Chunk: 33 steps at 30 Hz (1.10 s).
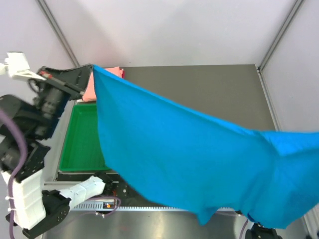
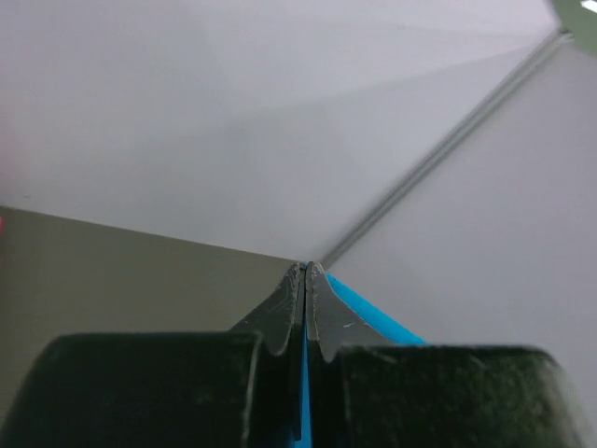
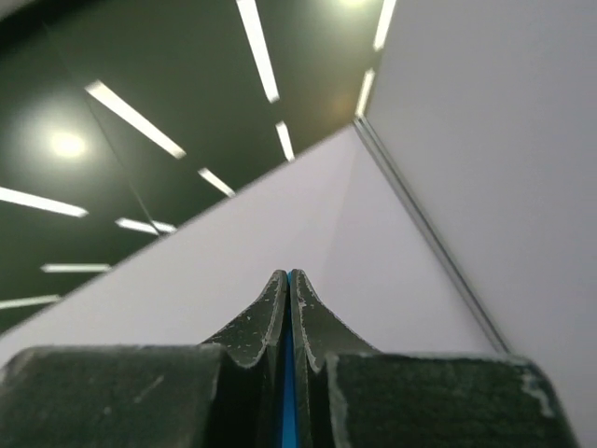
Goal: Fold and stack the t-shirts
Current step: Flatten the tshirt out
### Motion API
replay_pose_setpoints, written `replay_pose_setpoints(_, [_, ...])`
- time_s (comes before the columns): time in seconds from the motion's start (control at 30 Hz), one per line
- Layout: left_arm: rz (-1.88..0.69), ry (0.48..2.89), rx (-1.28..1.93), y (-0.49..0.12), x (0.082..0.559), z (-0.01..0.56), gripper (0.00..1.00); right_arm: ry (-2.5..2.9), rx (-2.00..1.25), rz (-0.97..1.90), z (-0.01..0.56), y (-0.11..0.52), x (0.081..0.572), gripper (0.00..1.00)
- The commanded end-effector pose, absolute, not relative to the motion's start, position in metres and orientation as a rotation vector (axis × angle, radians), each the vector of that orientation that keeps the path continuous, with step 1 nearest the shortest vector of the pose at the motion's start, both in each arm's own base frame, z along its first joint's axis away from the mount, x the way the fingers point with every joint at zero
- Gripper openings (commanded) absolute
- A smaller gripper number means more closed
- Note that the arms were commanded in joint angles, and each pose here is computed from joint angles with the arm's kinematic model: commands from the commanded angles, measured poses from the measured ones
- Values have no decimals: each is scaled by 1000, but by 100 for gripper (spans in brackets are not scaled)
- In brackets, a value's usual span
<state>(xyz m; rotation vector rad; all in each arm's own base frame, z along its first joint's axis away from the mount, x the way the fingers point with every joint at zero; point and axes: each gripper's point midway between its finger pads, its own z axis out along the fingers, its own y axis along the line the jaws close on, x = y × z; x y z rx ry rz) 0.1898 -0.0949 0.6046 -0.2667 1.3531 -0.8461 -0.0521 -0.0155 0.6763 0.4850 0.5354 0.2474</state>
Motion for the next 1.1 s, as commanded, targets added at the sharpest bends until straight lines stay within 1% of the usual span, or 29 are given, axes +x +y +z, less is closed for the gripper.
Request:
replay_pose_setpoints(0.0, [-560, 1476, -312, -93, 257, 547, 0, 928, 564, 98, 621, -54, 125, 0])
replay_pose_setpoints(0.03, [-518, 1501, -321, -95, 271, 531, 0, 972, 563, 94, 607, -56, 149, 0])
replay_pose_setpoints(0.07, [-427, 1570, -344, -96, 293, 493, 0, 1034, 568, 85, 577, -62, 190, 0])
replay_pose_setpoints(0.13, [-344, 1597, -364, -100, 324, 463, 0, 1097, 572, 83, 541, -67, 233, 0])
replay_pose_setpoints(0.17, [-283, 1656, -365, -103, 340, 429, 0, 1125, 576, 84, 511, -71, 263, 0])
replay_pose_setpoints(0.2, [-263, 1683, -363, -110, 365, 409, 0, 1166, 582, 87, 488, -74, 290, 0])
replay_pose_setpoints(0.23, [-232, 1712, -387, -102, 383, 389, 0, 1192, 579, 94, 469, -75, 310, 0])
replay_pose_setpoints(0.27, [-221, 1756, -394, -101, 399, 364, 0, 1183, 563, 107, 451, -76, 333, 0])
replay_pose_setpoints(0.3, [-242, 1844, -385, -111, 425, 326, 0, 1253, 576, 114, 416, -80, 369, 0])
replay_pose_setpoints(0.37, [-232, 1866, -418, -102, 461, 300, 0, 1261, 564, 149, 391, -81, 410, 0])
replay_pose_setpoints(0.4, [-201, 1947, -421, -104, 485, 257, 0, 1366, 599, 156, 340, -85, 451, 0])
replay_pose_setpoints(0.43, [-219, 1957, -423, -102, 503, 245, 0, 1407, 587, 185, 321, -83, 473, 0])
replay_pose_setpoints(0.47, [-234, 1944, -424, -102, 522, 247, 0, 1388, 571, 211, 329, -83, 496, 0])
replay_pose_setpoints(0.5, [-214, 2015, -420, -104, 543, 205, 0, 1512, 574, 254, 271, -78, 534, 0])
replay_pose_setpoints(0.53, [-239, 2037, -416, -102, 557, 193, 0, 1480, 556, 281, 287, -79, 560, 0])
replay_pose_setpoints(0.57, [-239, 2059, -416, -104, 583, 175, 0, 1582, 570, 327, 231, -74, 589, 0])
replay_pose_setpoints(0.6, [-252, 2072, -415, -104, 594, 167, 0, 1605, 544, 378, 221, -65, 604, 0])
replay_pose_setpoints(0.63, [-268, 2081, -419, -100, 606, 161, 0, 1571, 507, 412, 239, -61, 625, 0])
replay_pose_setpoints(0.67, [-285, 2048, -416, -100, 621, 175, 0, 1619, 518, 438, 204, -57, 642, 0])
replay_pose_setpoints(0.7, [-277, 2073, -417, -99, 632, 153, 0, 1623, 510, 451, 201, -54, 653, 0])
replay_pose_setpoints(0.73, [-283, 2034, -416, -94, 644, 165, 0, 1585, 479, 465, 220, -47, 668, 0])
replay_pose_setpoints(0.77, [-279, 2028, -412, -93, 650, 163, 0, 1606, 476, 470, 200, -44, 680, 0])
replay_pose_setpoints(0.8, [-270, 2035, -404, -91, 658, 150, 0, 1592, 476, 484, 202, -42, 688, 0])
replay_pose_setpoints(0.87, [-270, 2011, -392, -86, 671, 149, 0, 1567, 460, 509, 203, -33, 712, 0])
replay_pose_setpoints(0.9, [-272, 1993, -389, -86, 676, 151, 0, 1556, 457, 505, 206, -32, 720, 0])
replay_pose_setpoints(0.93, [-267, 1985, -396, -79, 679, 149, 0, 1514, 437, 510, 226, -29, 729, 0])
replay_pose_setpoints(0.97, [-271, 1982, -403, -77, 682, 144, 0, 1526, 467, 522, 204, -30, 737, 0])
replay_pose_setpoints(1.03, [-286, 1960, -413, -70, 689, 142, 0, 1474, 478, 538, 211, -31, 745, 0])
replay_pose_setpoints(1.07, [-296, 1970, -423, -69, 690, 133, 0, 1483, 496, 541, 200, -32, 747, 0])
